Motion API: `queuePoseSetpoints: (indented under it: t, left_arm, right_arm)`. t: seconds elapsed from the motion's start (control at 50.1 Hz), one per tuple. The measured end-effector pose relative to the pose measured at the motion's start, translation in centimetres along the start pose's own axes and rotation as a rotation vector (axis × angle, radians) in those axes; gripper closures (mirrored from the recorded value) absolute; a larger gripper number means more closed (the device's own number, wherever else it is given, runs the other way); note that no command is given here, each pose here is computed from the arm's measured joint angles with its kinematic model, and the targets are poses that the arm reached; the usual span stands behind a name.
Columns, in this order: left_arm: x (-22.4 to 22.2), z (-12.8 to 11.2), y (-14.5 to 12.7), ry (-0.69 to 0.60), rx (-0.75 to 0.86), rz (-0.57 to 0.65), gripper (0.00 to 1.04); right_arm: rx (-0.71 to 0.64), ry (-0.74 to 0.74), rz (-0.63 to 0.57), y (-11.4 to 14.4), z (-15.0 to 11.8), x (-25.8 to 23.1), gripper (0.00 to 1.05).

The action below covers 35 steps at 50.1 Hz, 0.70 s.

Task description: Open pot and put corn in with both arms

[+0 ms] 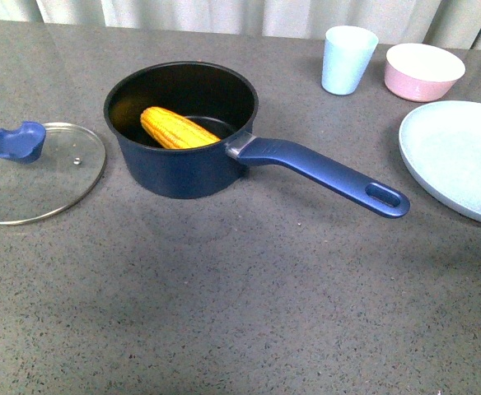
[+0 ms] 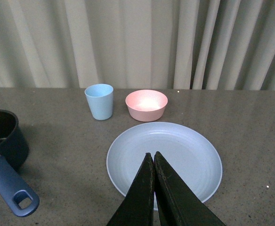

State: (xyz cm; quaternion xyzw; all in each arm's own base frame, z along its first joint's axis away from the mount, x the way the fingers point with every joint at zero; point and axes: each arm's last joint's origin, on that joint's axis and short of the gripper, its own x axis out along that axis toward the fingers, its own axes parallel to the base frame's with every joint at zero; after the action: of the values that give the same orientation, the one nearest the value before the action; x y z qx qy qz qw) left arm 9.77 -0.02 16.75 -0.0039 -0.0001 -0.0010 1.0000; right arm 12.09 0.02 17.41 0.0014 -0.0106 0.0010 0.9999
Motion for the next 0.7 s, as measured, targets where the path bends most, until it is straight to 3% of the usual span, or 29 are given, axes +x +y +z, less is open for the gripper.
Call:
queuePoseSetpoints:
  t: [0.698]
  left_arm:
    - [0.0,0.0,0.0,0.000,0.000,0.000,0.09]
  right_arm:
    - [0.000,0.006,-0.001,0.0,-0.1,-1.5,1.03]
